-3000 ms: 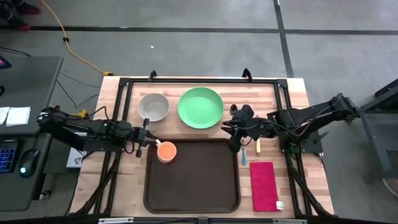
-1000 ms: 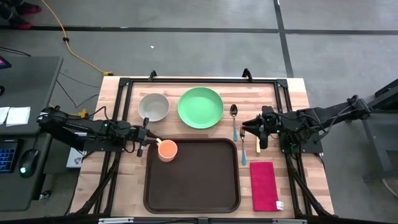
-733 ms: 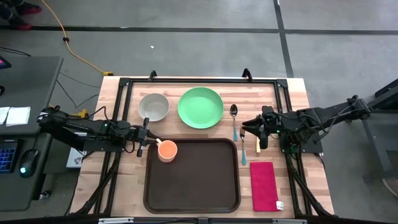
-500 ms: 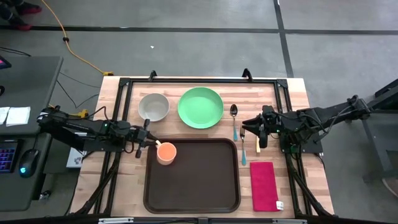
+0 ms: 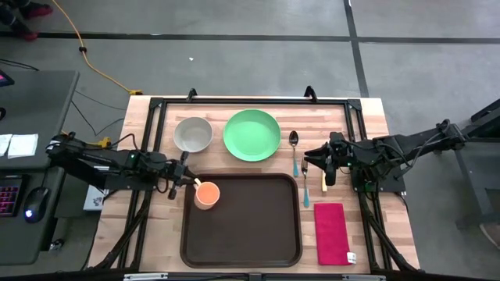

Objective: Set up tray
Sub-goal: Put the orange cup on the brown serving tray

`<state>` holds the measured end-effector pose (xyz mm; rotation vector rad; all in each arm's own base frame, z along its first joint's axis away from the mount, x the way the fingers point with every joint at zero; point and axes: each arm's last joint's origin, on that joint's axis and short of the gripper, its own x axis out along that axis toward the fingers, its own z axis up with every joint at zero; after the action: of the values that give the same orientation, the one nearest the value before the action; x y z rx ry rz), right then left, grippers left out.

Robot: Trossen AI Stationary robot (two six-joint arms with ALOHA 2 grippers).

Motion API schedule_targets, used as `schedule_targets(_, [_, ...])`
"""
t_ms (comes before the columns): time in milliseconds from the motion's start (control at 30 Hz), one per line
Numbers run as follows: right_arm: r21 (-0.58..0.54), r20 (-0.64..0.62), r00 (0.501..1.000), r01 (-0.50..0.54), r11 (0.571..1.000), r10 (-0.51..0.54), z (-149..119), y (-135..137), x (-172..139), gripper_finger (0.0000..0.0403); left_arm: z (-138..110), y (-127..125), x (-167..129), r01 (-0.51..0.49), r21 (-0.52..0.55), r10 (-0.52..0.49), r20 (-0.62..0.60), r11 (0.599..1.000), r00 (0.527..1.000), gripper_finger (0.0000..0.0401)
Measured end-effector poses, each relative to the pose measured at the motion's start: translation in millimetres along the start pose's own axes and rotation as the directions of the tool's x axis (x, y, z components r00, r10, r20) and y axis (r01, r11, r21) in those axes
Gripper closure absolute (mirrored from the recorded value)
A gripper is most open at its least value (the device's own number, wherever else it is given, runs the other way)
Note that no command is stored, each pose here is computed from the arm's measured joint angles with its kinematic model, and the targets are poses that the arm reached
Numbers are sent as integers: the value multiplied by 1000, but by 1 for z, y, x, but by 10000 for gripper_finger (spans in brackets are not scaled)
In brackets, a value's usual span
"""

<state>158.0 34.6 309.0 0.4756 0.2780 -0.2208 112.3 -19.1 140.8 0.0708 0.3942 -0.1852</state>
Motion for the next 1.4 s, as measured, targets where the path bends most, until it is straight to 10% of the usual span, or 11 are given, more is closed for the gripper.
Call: schedule_targets(1400, [-56,26,999,-25,998,27,3,2,0,320,0,0,-1,2,13,-1,-27,1000,1000,329])
